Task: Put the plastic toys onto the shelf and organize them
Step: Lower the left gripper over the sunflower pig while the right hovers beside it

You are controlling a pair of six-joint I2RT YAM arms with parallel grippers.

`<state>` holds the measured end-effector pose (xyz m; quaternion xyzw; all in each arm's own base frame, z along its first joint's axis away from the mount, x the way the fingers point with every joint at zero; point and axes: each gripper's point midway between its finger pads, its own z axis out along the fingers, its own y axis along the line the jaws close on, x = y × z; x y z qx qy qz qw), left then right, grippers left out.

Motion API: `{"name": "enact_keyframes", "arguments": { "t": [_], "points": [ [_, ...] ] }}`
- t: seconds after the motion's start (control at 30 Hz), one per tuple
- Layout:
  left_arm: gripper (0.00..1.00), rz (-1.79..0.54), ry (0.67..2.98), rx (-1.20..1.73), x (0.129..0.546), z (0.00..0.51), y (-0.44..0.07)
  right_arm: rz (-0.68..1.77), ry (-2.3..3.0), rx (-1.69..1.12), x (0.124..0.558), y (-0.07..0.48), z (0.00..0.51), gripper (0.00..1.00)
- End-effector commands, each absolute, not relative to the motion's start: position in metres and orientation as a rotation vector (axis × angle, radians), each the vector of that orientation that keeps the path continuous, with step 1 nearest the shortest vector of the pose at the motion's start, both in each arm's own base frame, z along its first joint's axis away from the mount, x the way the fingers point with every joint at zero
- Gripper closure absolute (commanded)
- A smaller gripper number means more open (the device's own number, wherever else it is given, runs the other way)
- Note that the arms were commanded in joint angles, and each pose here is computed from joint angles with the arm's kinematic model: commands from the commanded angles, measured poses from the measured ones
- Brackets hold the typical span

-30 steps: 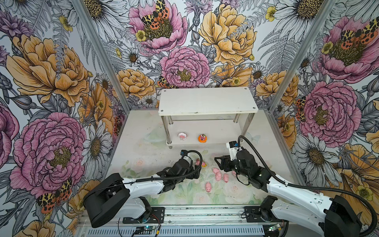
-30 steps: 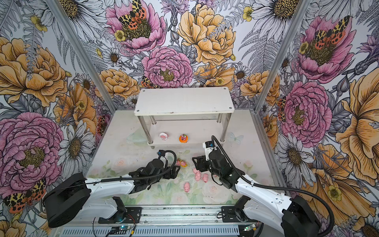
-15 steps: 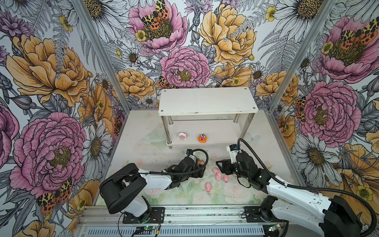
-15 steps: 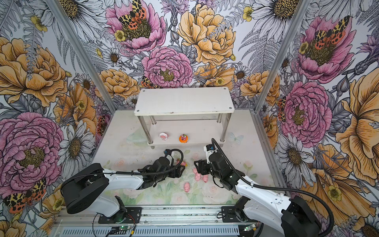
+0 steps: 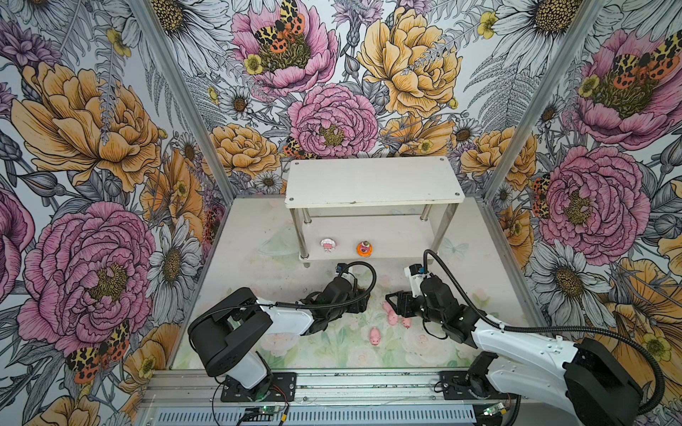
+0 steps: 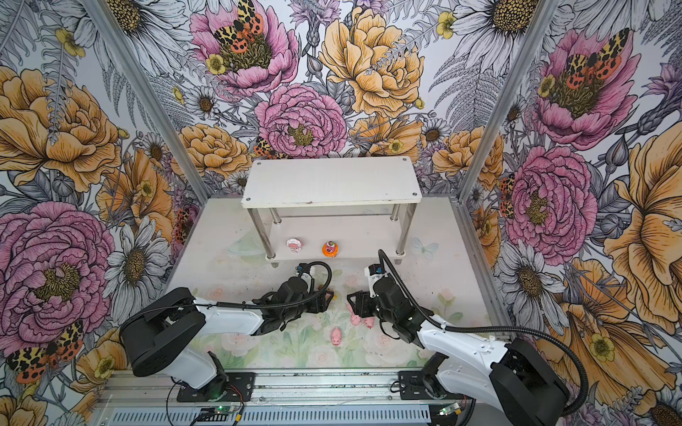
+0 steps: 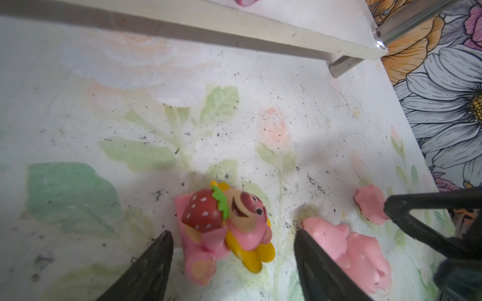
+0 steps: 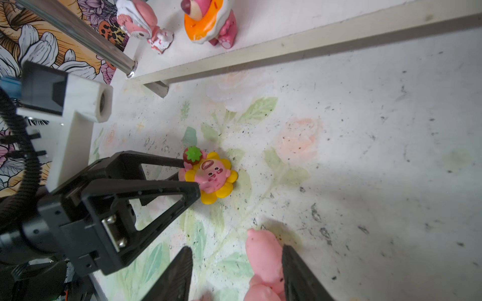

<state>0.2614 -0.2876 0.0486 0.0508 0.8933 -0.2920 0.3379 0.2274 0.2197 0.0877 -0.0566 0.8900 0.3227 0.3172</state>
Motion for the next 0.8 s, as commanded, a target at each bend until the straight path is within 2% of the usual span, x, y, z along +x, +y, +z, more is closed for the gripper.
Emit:
{"name": "enact_keyframes", "arguments": {
  "t": [0.0,0.23,0.37,0.6,0.77],
  "points": [
    [0.32,-0.761,2.3,0.112,0.269,0.054,-0.287,0.884,2.287,-0.136,0.233,0.222,0.1,0.44],
    [0.57,-0.788,2.283,0.104,0.274,0.056,-0.289,0.911,2.291,-0.147,0.229,0.226,0.101,0.45],
    [0.68,-0.823,2.282,0.099,0.273,0.055,-0.292,0.978,2.308,-0.177,0.224,0.241,0.099,0.43],
    [0.78,-0.899,2.235,0.069,0.265,0.07,-0.293,1.128,2.31,-0.159,0.221,0.27,0.1,0.42],
    [0.81,-0.918,2.173,0.032,0.258,0.09,-0.286,1.159,2.294,-0.096,0.224,0.272,0.106,0.42]
  ]
}}
